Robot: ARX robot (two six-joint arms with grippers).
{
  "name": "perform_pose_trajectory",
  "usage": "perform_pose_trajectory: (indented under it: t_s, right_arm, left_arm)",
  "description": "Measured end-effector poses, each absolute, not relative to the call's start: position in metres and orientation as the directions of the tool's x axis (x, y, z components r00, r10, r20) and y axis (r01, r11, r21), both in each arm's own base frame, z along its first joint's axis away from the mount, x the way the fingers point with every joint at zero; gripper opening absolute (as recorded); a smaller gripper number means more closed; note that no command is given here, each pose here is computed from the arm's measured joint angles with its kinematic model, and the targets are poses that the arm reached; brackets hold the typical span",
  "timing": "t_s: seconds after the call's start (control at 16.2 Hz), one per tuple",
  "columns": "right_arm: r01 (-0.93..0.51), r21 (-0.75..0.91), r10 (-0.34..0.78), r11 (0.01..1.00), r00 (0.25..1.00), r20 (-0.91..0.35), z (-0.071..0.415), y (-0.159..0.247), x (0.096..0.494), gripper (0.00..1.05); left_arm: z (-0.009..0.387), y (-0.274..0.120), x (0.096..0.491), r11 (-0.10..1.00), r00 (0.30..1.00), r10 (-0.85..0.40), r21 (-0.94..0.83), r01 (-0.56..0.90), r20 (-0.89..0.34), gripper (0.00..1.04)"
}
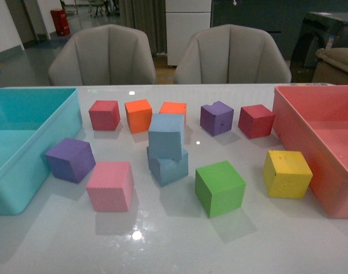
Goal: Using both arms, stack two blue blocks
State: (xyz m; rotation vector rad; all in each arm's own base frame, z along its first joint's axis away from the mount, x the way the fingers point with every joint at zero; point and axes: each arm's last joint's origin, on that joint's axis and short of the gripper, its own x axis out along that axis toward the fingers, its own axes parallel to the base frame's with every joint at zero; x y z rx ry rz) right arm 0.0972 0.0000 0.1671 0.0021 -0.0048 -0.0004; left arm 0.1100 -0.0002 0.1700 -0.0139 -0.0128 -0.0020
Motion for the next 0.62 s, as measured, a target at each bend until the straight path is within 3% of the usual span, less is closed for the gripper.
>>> perform_pose_trajectory:
  t_s: [0.49,0.56,0.62]
  right_arm:
    - [0.000,0.002,0.000,1.000,1.000,0.005,0.167,0.000,0.097,0.98]
    - [0.000,0.002,0.000,1.000,1.000,0.005,0.167,0.000,0.097,0.98]
    - [0.000,0.002,0.000,1.000,1.000,0.005,0.167,0.000,0.097,0.98]
  left_arm:
    - [0.166,0.000,0.098,1.000,1.000,-0.002,-0.014,0.001,-0.002,0.02]
    - [0.166,0.000,0.098,1.000,1.000,-0.002,-0.014,0.002,-0.001,0.09]
    - [0.166,0.000,0.098,1.000,1.000,-0.002,-0.014,0.002,-0.001,0.24]
